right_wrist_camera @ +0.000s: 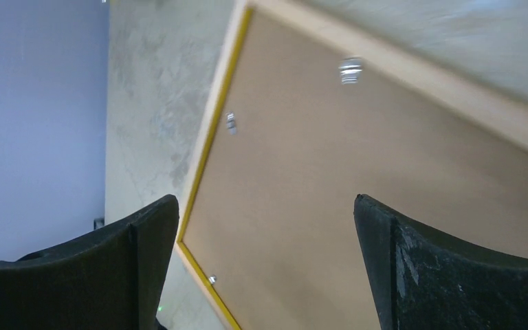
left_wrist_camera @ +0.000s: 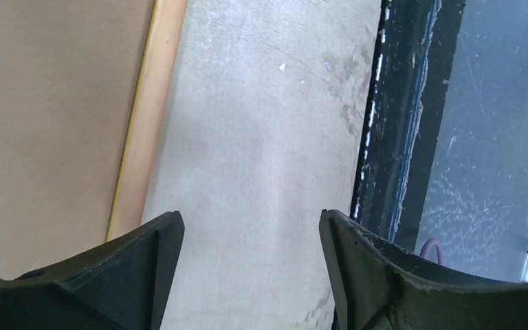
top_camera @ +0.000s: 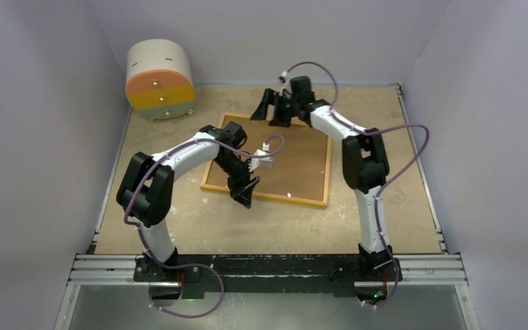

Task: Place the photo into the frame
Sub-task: Adjust the photo frame at the center of the board, then install the photo frame at the center of the board.

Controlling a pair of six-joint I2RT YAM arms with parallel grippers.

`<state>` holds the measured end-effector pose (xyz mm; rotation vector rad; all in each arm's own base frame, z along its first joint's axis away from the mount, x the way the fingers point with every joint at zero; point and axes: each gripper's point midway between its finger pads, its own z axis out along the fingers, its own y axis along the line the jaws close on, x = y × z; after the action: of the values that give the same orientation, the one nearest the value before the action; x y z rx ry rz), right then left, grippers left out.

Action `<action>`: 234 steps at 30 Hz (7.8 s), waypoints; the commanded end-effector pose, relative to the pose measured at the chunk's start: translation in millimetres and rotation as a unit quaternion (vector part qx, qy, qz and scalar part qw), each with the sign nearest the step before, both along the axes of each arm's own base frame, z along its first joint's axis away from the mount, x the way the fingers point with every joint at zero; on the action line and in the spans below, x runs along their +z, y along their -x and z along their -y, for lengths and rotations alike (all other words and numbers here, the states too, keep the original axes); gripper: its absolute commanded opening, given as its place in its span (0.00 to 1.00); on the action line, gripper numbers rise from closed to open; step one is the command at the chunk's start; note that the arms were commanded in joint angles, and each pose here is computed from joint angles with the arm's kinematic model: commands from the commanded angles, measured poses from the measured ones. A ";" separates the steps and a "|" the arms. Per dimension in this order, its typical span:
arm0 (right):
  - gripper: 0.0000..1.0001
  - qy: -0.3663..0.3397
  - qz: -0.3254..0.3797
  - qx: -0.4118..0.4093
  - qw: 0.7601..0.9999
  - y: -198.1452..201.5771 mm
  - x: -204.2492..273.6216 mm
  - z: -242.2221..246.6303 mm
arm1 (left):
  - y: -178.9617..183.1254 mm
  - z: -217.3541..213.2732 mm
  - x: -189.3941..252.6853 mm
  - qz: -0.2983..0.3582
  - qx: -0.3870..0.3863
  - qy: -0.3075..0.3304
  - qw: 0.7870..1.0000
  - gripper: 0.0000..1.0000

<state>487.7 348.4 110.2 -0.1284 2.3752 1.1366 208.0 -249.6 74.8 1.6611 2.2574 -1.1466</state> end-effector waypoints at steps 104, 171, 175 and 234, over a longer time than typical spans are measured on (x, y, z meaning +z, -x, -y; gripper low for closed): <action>0.64 -0.037 -0.064 0.045 0.996 80.7 -47.2 -36.1 | -135.6 -51.3 -67.9 -0.049 0.283 0.030 0.957 0.09; 0.65 -0.035 -0.091 0.050 0.994 104.8 -47.8 -32.8 | -137.8 -54.6 -54.5 -0.020 0.279 0.030 0.960 0.06; 0.63 -0.033 -0.091 0.037 0.995 96.2 -55.7 -35.3 | -137.0 -55.0 -55.4 -0.021 0.279 0.029 0.960 0.06; 0.99 -0.069 -0.025 -0.208 0.975 28.8 41.2 144.6 | -132.6 -83.5 -21.2 0.021 0.249 0.027 0.968 0.23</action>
<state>434.9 285.6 128.3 0.2601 2.3095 1.3520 342.8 -170.9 32.8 0.8764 2.4762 -1.0841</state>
